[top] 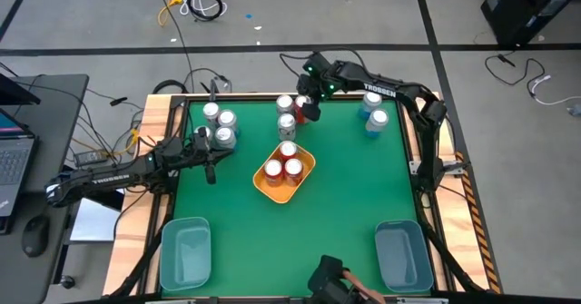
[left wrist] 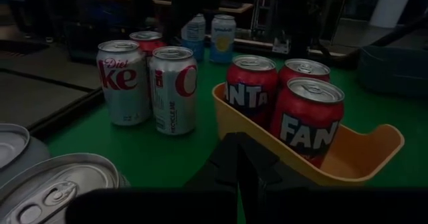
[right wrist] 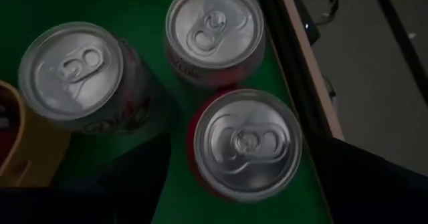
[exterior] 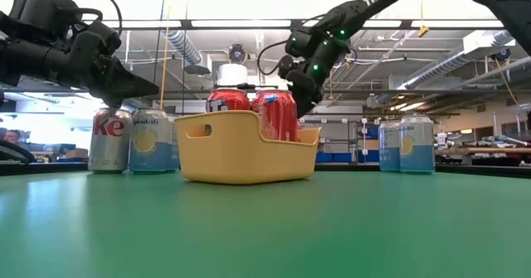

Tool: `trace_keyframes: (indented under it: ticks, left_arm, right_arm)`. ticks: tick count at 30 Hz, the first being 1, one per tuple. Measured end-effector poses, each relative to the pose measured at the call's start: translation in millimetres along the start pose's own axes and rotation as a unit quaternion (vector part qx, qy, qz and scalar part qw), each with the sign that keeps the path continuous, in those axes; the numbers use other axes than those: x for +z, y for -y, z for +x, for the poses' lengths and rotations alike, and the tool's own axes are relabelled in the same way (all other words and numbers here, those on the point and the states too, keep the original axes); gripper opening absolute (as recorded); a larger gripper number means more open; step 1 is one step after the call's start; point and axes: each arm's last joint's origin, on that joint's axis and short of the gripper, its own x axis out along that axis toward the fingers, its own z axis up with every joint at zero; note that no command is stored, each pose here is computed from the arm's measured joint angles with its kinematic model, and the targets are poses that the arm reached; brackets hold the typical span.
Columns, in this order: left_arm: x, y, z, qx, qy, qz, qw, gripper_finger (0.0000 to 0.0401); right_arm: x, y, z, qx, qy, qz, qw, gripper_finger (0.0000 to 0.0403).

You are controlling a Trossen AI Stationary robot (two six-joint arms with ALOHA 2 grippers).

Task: Sort soda cans
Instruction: Put the orange soda can into the yellow bin

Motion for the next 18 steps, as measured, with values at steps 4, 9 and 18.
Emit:
trace_keyframes:
  ticks: [4, 9, 18]
  left_arm:
    - [-0.2, -0.2, 0.0, 0.003, -0.001, 0.000, 1.000, 0.0002]
    - [-0.3, -0.2, 0.0, 0.003, -0.001, 0.000, 1.000, 0.0002]
    - [-0.3, -0.2, 0.0, 0.003, -0.001, 0.000, 1.000, 0.0002]
  right_arm:
    - [-6.3, 2.7, 8.8, -0.004, 0.008, 0.001, 1.000, 0.0347]
    - [-8.9, 9.3, 14.8, -0.009, 0.016, 0.010, 1.000, 0.0346]
    - [-12.5, 9.2, 18.8, -0.010, 0.020, 0.013, 1.000, 0.0286]
